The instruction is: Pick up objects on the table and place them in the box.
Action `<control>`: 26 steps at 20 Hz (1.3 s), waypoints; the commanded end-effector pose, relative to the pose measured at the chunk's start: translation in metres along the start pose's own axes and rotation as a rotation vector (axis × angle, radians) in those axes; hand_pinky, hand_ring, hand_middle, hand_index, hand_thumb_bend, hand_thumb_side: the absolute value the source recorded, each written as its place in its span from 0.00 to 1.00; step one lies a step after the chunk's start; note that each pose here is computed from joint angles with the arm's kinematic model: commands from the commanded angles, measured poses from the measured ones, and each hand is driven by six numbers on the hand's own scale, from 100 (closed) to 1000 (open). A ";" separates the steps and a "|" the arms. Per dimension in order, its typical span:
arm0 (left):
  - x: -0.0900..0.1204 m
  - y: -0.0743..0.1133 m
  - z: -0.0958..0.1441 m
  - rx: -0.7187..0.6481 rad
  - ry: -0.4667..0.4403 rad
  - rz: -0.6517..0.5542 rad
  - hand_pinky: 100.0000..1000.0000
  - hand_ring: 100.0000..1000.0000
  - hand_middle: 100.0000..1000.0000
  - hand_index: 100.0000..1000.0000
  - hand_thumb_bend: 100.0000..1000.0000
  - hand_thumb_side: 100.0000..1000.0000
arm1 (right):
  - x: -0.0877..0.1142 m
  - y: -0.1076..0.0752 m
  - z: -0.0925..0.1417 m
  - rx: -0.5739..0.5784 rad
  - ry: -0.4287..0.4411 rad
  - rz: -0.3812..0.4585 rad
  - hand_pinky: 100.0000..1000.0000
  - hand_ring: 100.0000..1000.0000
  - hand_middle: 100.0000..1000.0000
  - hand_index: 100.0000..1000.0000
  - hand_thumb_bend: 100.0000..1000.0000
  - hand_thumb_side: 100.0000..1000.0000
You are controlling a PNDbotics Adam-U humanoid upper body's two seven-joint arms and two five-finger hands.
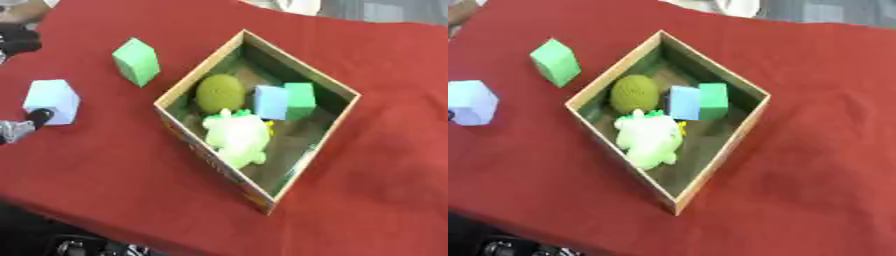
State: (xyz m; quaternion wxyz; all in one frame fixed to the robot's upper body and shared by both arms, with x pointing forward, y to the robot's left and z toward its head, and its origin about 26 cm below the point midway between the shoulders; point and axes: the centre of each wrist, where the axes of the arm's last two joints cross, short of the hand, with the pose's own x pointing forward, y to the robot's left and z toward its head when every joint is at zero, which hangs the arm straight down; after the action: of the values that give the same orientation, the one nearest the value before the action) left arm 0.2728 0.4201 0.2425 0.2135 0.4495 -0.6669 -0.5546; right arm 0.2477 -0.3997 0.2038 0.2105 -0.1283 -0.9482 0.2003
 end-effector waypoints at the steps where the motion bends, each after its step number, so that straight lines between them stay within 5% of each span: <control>1: -0.008 0.013 -0.004 -0.079 -0.024 -0.064 0.88 0.96 0.87 0.93 0.40 0.50 | 0.005 -0.003 -0.007 0.022 -0.019 0.017 0.95 1.00 0.58 0.80 0.00 0.41; 18: -0.068 0.015 -0.005 -0.353 0.081 0.003 0.94 1.00 0.92 0.95 0.43 0.33 | 0.004 0.000 -0.001 0.035 0.023 0.019 0.95 1.00 0.57 0.79 0.00 0.41; 21: -0.073 0.017 -0.006 -0.390 0.088 0.021 0.95 1.00 0.93 0.95 0.47 0.22 | 0.004 0.001 -0.001 0.031 0.028 0.019 0.95 1.00 0.56 0.79 0.00 0.41; 26: -0.083 0.019 -0.007 -0.449 0.102 0.047 0.96 1.00 0.92 0.95 0.54 0.30 | 0.003 0.001 0.000 0.030 0.036 0.017 0.95 1.00 0.56 0.79 0.00 0.41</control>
State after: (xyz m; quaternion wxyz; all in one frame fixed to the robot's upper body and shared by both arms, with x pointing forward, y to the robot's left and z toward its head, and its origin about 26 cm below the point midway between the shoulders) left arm 0.3166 0.4789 0.2602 0.3581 0.3892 -0.5425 -0.6527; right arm 0.2468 -0.3973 0.1964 0.2367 -0.1319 -0.9413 0.2013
